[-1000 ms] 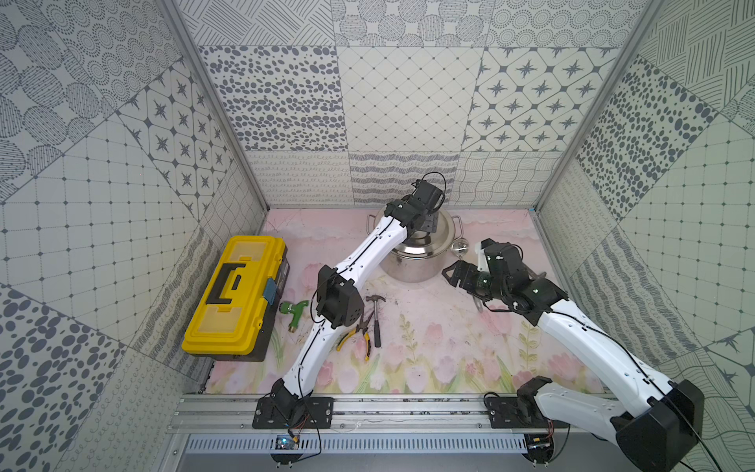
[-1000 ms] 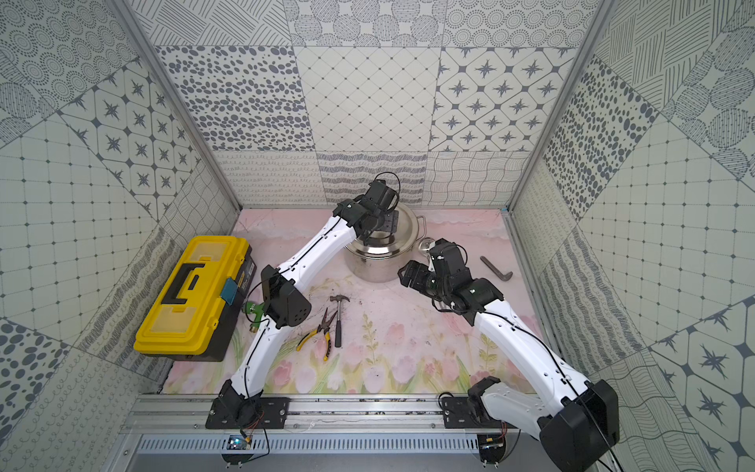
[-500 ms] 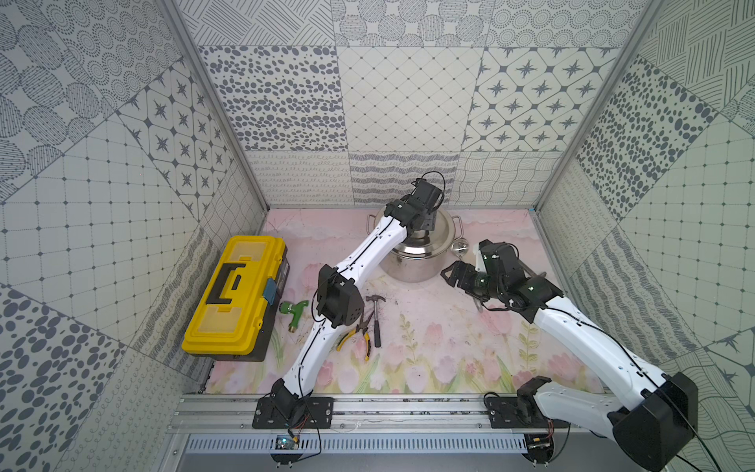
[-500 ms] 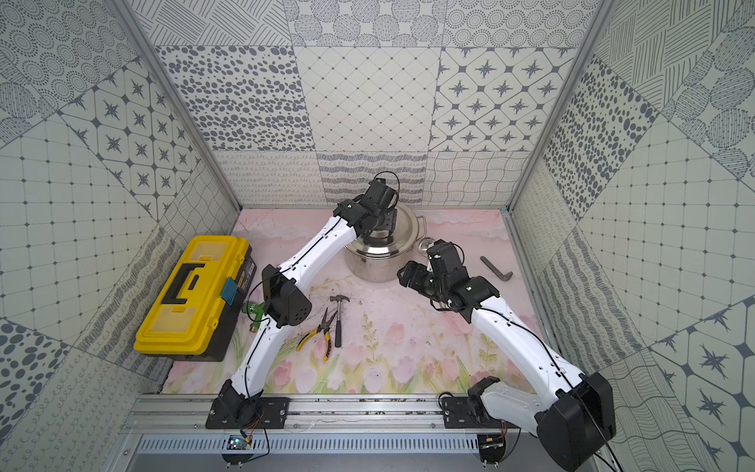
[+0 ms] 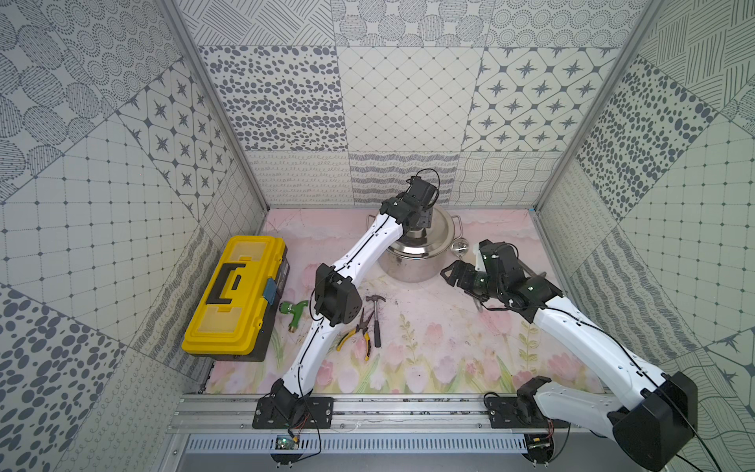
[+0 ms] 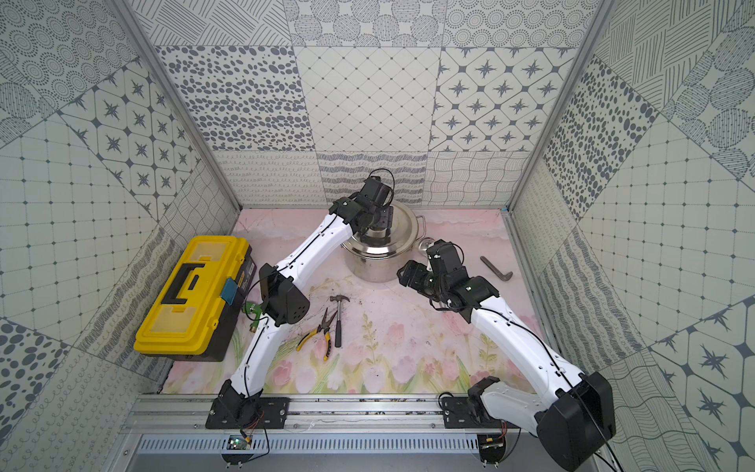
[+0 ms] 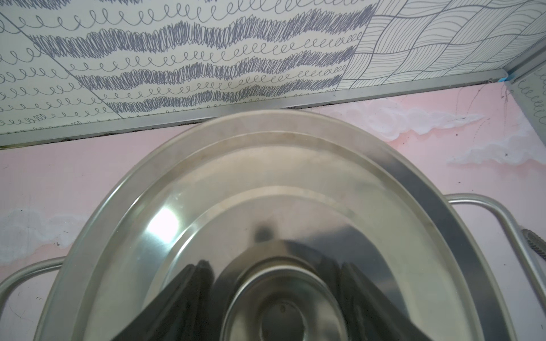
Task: Stir the soup with a spoon
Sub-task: Pick up the lid from the pan.
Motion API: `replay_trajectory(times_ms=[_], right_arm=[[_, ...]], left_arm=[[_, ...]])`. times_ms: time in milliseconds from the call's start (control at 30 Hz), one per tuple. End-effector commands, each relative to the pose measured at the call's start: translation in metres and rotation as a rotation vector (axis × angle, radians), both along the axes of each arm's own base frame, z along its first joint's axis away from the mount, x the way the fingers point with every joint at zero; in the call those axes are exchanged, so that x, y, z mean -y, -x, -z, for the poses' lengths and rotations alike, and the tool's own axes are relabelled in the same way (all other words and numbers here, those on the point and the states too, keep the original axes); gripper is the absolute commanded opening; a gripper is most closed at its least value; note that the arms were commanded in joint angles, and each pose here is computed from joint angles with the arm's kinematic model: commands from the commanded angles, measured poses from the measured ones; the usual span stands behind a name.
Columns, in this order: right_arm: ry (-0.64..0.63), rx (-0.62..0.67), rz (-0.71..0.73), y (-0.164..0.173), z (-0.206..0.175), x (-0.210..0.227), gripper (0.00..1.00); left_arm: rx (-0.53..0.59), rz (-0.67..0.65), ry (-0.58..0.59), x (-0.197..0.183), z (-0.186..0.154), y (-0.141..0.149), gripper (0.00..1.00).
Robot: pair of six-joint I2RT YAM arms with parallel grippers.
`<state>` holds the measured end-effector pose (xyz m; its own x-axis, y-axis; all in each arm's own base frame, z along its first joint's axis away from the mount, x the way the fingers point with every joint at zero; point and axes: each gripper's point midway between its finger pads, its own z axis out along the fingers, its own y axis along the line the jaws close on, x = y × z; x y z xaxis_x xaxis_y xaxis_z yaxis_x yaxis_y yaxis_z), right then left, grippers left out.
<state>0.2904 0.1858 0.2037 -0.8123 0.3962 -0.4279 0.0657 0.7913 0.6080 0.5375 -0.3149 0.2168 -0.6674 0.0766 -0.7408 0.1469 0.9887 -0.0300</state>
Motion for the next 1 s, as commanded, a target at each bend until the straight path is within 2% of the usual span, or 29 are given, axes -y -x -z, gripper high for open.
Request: replay_trajectory(times_ms=[0,167,333,633,767,967], right_arm=[[-0.03,0.046,0.01,-0.003,-0.012,-0.004,0.83],[-0.025,0.038,0.02,0.001,-0.007,-0.003,0.83],[-0.023,0.031,0.027,0.003,-0.003,-0.003,0.83],[-0.023,0.049,0.031,0.003,-0.008,-0.005,0.83],[-0.023,0.052,0.038,0.005,-0.008,-0.004,0.82],[-0.024,0.056,0.051,0.008,-0.007,0.0,0.83]], left_arm=[[-0.103,0.006,0.0,-0.007,0.012,0.018,0.76],[-0.109,0.038,-0.001,0.002,0.011,0.024,0.75],[-0.104,0.064,-0.034,0.01,0.011,0.032,0.69],[-0.139,0.047,-0.069,0.003,0.024,0.039,0.67],[-0.131,0.048,-0.077,0.002,0.023,0.038,0.61],[-0.124,0.069,-0.071,0.006,0.021,0.037,0.4]])
